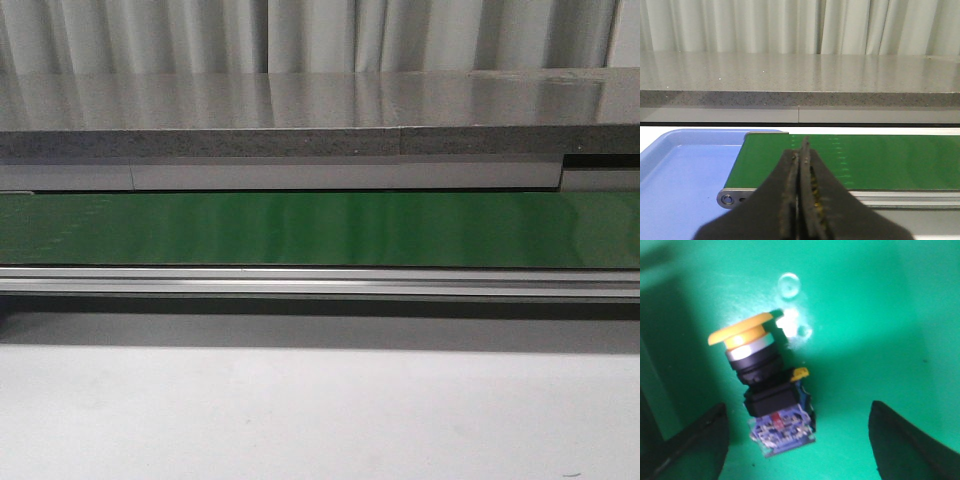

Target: Move button from right to left

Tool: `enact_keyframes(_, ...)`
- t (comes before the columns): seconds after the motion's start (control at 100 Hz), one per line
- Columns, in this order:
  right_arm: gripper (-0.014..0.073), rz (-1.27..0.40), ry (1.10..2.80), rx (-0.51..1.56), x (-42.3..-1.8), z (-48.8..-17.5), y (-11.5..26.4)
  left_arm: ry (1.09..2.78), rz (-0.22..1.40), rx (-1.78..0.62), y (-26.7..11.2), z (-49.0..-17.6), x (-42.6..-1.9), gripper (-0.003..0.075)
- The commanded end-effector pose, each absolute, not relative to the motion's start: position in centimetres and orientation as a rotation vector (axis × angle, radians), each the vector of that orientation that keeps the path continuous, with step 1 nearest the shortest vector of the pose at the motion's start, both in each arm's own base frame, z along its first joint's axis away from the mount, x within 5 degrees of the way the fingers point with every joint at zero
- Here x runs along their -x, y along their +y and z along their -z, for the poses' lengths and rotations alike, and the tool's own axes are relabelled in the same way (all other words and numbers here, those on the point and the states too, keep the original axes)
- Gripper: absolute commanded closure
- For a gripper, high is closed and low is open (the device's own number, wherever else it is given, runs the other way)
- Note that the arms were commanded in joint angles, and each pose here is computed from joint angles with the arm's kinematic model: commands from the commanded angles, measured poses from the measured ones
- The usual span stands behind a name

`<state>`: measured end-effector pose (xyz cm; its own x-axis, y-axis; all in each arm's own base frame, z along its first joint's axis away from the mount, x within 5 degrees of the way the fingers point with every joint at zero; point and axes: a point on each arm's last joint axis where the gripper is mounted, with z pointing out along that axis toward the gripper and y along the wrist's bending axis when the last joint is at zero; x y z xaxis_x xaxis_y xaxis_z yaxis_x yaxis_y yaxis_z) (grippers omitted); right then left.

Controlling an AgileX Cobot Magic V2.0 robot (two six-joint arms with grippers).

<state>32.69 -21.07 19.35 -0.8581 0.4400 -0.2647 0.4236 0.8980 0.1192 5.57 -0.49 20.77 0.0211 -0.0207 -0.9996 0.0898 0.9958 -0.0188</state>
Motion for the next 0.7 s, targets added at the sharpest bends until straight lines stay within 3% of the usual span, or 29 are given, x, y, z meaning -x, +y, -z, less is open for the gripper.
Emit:
enact_keyframes(0.0,0.0026,-0.068,2.703,-0.591,-33.6,-21.5,-20.9,1.484,0.1,-0.049,-0.5,-20.1,-5.5,0.0741)
enact_keyframes(0.22,0.0028,-0.105,2.696,-0.605,-34.2,-20.3,-20.9,1.484,0.1,-0.049,-0.5,-20.1,-5.5,0.0741)
enact_keyframes(0.35,0.0085,-0.121,2.702,-0.619,-34.4,-19.6,-21.0,1.484,0.1,-0.049,-0.5,-20.1,-5.5,0.0741)
enact_keyframes(0.44,0.0168,-0.134,2.705,-0.628,-34.5,-19.2,-21.0,1.484,0.1,-0.049,-0.5,-20.1,-5.5,0.0741)
enact_keyframes(0.61,0.0435,-0.163,2.707,-0.646,-34.6,-18.8,-20.9,1.484,0.1,-0.049,-0.5,-20.1,-5.5,0.0741)
enact_keyframes(0.69,0.0516,-0.168,2.705,-0.652,-34.6,-18.8,-20.9,1.484,0.1,-0.049,-0.5,-20.1,-5.5,0.0741)
